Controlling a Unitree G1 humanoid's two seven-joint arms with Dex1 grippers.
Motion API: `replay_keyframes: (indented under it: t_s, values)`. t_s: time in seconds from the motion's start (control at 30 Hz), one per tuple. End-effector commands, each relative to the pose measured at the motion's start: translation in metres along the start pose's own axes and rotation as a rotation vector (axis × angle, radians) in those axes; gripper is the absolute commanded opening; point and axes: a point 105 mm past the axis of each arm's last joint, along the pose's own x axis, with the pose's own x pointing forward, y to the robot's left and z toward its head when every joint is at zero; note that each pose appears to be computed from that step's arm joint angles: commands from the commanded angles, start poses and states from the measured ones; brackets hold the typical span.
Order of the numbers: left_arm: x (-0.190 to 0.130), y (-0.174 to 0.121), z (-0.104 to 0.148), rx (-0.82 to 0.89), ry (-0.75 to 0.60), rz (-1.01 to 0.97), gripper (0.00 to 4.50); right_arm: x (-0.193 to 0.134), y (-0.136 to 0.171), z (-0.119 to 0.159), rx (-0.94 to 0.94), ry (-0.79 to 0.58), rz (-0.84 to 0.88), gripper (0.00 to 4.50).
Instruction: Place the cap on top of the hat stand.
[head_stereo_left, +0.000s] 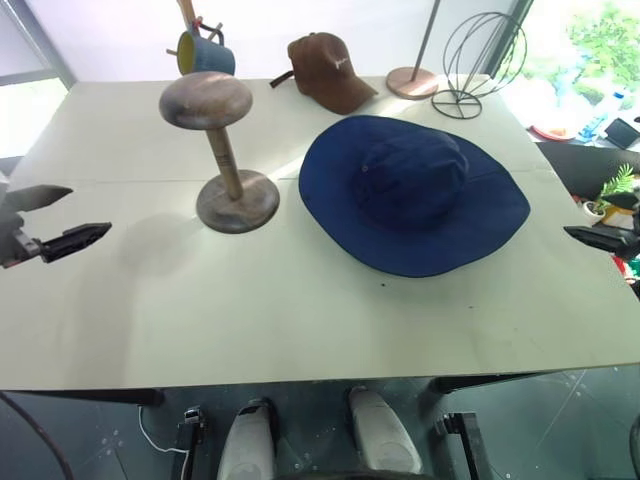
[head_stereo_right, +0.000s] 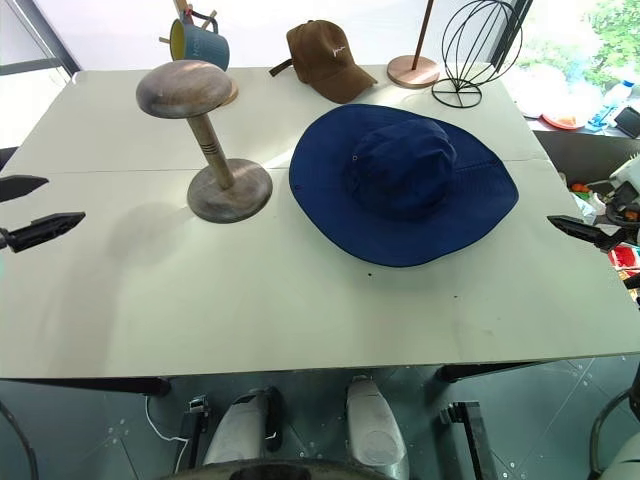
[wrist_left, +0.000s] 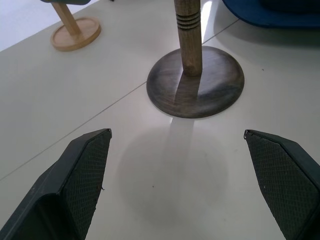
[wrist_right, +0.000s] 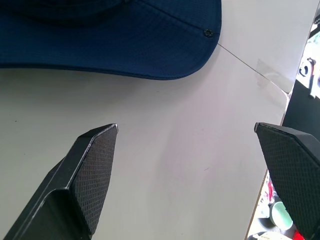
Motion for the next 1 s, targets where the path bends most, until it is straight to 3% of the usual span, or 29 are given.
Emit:
replay_keyframes:
  t_s: [0.03,0.33,0.57,0.67,0.87,1.0]
  values:
    - [-0.003,-0.001,0.012,0.064,-0.008,-0.021,4.45,-0.009,-0.009,0.011,-0.026,-0.044,-0.041,4.50]
    - [-0.002,0.003,0.017,0.035,-0.027,-0.009,4.45,-0.006,-0.009,0.020,-0.076,-0.051,-0.045,4.50]
    - [0.012,-0.008,0.051,-0.064,-0.143,-0.120,4.45,-0.014,0.000,0.057,-0.119,-0.143,0.064,4.50]
    - [0.023,-0.032,0.060,-0.082,-0.154,-0.267,4.45,-0.015,0.018,0.073,-0.235,-0.143,0.122,4.50]
    - [0.040,-0.085,0.069,-0.026,-0.115,-0.574,4.45,-0.020,0.082,0.108,-0.437,-0.191,0.239,4.50]
    - [0.046,-0.111,0.078,0.019,-0.121,-0.714,4.45,-0.019,0.120,0.116,-0.528,-0.174,0.274,4.50]
